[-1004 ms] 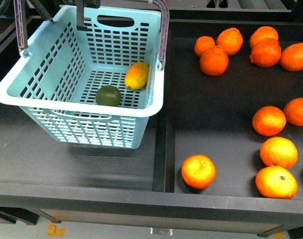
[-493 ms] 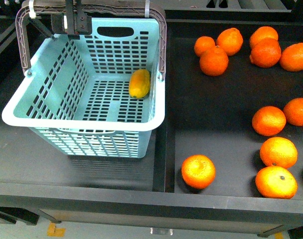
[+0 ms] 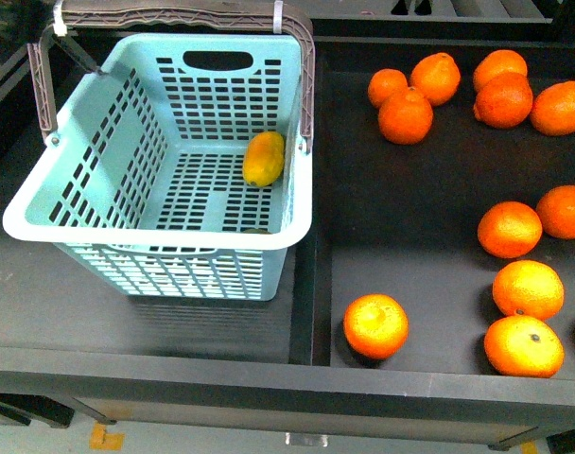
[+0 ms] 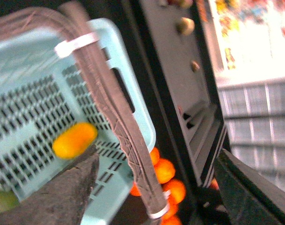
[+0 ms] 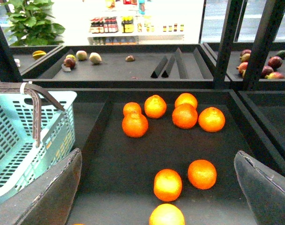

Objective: Pick mango and avocado into basket

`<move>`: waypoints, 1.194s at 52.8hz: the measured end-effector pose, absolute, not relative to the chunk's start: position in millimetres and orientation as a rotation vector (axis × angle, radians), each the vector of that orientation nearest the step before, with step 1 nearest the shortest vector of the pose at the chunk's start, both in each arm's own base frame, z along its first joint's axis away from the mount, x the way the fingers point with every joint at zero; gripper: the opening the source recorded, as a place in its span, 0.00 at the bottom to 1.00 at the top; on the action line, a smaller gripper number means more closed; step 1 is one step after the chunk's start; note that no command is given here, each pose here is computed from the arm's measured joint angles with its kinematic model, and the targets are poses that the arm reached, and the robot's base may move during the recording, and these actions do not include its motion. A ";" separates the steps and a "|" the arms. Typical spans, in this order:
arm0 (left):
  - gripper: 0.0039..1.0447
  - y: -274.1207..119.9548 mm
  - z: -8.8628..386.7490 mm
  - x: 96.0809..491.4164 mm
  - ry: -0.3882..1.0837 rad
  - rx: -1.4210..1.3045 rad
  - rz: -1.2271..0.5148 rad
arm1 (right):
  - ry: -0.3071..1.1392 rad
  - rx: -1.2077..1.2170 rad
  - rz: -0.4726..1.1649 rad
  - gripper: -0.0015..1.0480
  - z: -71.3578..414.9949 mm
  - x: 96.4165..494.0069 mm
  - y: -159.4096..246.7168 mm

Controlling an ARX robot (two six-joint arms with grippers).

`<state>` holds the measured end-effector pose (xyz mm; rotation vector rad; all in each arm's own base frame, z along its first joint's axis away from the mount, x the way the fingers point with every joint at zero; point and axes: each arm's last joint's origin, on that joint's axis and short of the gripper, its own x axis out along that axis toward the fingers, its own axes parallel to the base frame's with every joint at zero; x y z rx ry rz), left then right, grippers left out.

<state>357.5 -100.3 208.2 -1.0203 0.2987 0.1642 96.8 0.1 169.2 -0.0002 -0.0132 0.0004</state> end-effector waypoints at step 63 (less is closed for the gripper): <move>0.02 -0.4 166.6 137.3 0.002 -0.011 -0.003 | -0.013 0.000 0.001 0.92 169.2 96.8 0.1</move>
